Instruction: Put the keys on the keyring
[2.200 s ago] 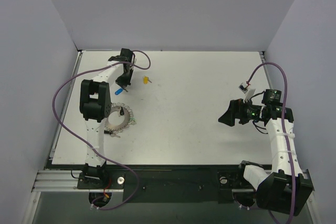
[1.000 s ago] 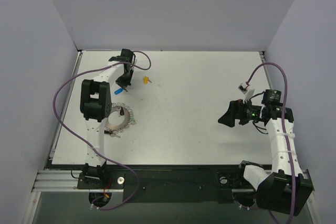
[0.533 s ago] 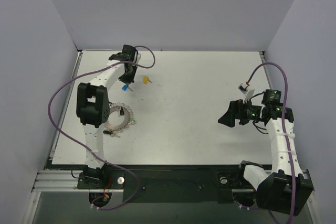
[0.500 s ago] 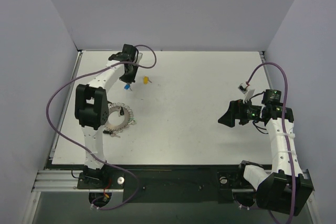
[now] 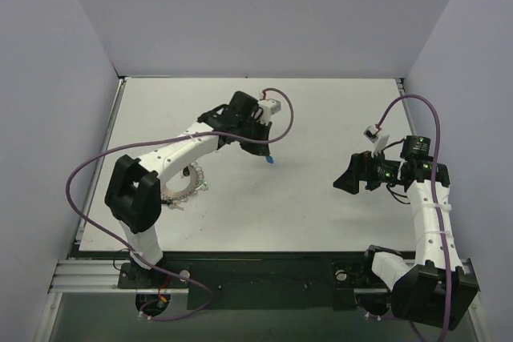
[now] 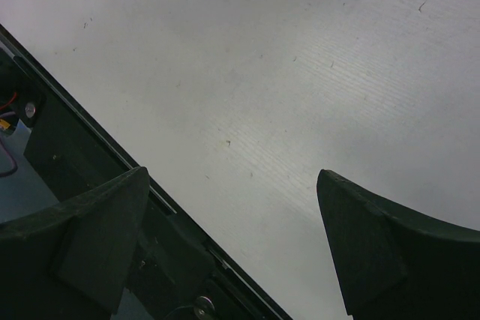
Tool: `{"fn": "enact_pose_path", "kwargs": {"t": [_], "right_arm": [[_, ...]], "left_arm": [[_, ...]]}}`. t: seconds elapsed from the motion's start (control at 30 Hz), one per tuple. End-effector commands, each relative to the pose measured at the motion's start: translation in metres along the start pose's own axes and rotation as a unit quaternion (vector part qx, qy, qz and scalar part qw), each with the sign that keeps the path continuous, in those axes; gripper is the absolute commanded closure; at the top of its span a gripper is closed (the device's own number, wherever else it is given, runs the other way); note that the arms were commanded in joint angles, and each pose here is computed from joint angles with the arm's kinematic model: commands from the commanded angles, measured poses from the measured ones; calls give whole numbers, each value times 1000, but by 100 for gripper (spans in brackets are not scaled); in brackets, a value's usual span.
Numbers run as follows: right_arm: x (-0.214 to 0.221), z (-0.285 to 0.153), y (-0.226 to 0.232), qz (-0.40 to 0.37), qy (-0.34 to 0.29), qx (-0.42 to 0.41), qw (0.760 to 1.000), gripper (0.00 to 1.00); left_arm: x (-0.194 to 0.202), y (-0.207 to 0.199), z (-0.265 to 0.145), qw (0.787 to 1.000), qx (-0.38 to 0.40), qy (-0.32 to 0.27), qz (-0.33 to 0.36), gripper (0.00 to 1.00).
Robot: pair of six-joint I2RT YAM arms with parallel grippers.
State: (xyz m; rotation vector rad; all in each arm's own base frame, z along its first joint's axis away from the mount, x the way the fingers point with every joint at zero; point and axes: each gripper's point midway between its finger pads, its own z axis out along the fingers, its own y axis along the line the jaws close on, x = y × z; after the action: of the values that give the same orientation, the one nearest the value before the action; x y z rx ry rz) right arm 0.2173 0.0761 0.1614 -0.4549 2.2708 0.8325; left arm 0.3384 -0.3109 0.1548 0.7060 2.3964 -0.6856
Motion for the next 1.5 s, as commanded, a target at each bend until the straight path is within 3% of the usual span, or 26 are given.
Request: {"fn": "enact_pose_path", "kwargs": {"t": [0.0, 0.23, 0.27, 0.43, 0.7, 0.93, 1.37, 1.47], "right_arm": [[-13, -9, 8, -25, -16, 0, 1000, 12], [-15, -14, 2, -22, -18, 18, 999, 12], [-15, -14, 2, -22, -17, 18, 999, 12], [-15, -13, 2, -21, -17, 18, 999, 12], [-14, -12, 3, -17, -15, 13, 1000, 12], [-13, -12, 3, -16, -16, 10, 1000, 12], [-12, -11, 3, -15, -14, 8, 1000, 12], [-12, -11, 3, -15, -13, 7, 1000, 12]], "left_arm": [[-12, -99, 26, 989, 143, -29, -8, 100], [17, -197, 82, 961, 271, 3, -58, 100], [12, -205, 85, 956, 289, -12, -55, 100], [43, -224, 109, 944, 318, 22, -90, 100], [77, -208, 124, 937, 325, 52, -120, 100], [89, -176, 133, 951, 277, 60, -127, 100], [92, -153, 144, 968, 216, 79, -100, 100], [88, -140, 143, 978, 169, 78, -93, 92]]}}
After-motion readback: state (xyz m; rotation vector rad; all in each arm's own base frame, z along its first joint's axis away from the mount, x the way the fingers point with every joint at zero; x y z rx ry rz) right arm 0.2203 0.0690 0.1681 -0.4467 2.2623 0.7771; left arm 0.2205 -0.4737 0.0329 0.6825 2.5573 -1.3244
